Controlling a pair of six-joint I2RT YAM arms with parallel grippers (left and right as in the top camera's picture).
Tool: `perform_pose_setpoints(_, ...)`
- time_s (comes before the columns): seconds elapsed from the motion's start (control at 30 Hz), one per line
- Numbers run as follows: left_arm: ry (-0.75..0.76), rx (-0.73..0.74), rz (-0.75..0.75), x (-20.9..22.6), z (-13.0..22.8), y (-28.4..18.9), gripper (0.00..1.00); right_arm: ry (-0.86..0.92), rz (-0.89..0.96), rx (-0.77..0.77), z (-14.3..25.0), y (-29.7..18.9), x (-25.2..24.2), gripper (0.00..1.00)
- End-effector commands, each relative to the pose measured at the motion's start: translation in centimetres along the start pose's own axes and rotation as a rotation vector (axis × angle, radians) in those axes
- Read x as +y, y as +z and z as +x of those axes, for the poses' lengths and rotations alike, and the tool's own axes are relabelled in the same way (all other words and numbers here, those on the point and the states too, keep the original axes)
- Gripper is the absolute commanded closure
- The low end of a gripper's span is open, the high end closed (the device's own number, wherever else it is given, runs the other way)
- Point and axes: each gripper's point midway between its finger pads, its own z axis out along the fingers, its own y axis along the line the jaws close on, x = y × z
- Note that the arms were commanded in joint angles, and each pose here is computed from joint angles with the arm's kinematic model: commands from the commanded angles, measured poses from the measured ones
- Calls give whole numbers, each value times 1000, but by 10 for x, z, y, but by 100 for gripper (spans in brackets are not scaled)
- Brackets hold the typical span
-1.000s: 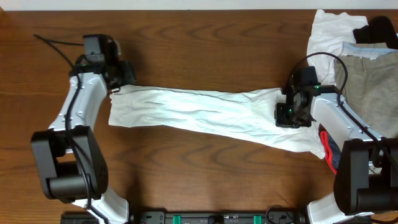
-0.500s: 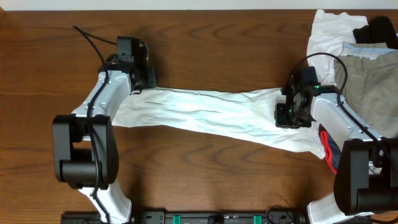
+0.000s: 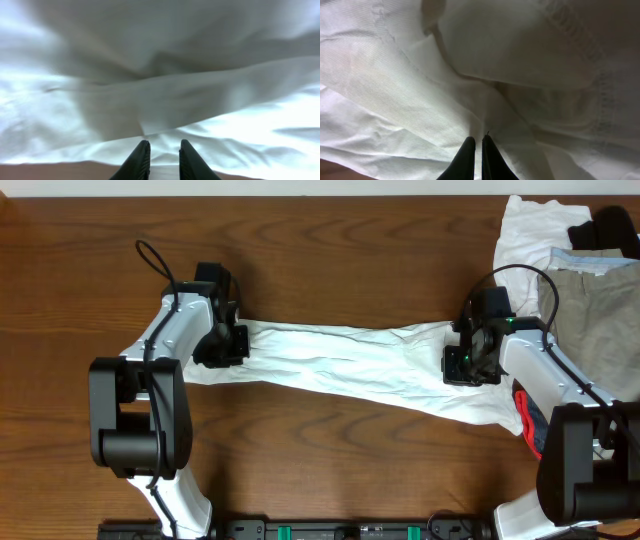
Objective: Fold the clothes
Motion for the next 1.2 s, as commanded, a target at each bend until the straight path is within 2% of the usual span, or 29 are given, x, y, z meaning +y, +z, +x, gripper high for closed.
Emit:
perform_pose_setpoints(0.0,1,-27,-120,23,-5,-4,81,-28,-3,-14,0,-4,4,94)
perform_pose_setpoints(0.13,-2,-67,-126,24,-13,-8,90,-28,-3,-14,0,-4,4,94)
perform_pose_setpoints(0.37,-7,-206,-104,21,-28,-48,89,-31,-1,-15,0,-4,4,94)
perform_pose_setpoints(0.4,-11,-231,-100,22,-30,-56,77,-32,3,-16,0,-4,3,94)
perform_pose_setpoints(0.43,-18,-254,-97,24,-31,-63,60,-34,8,-16,-1,-4,2,94)
perform_pose_setpoints(0.5,-37,-281,-94,30,-33,-73,37,-39,8,-14,0,-4,2,94)
perform_pose_setpoints(0.57,-68,-288,-96,41,-34,-76,25,-39,8,-14,0,-4,2,94)
perform_pose_setpoints(0.7,-142,-256,-17,57,-34,-67,18,-39,8,-15,0,-4,2,94)
perform_pose_setpoints(0.83,-199,-209,91,70,-35,-49,17,-39,8,-14,0,-4,2,94)
perform_pose_setpoints(1.0,-146,-170,231,66,-36,-31,16,-39,8,-16,0,-4,2,94)
perform_pose_setpoints(1.17,-116,-170,254,65,-44,-14,14,-39,9,-14,0,-4,2,94)
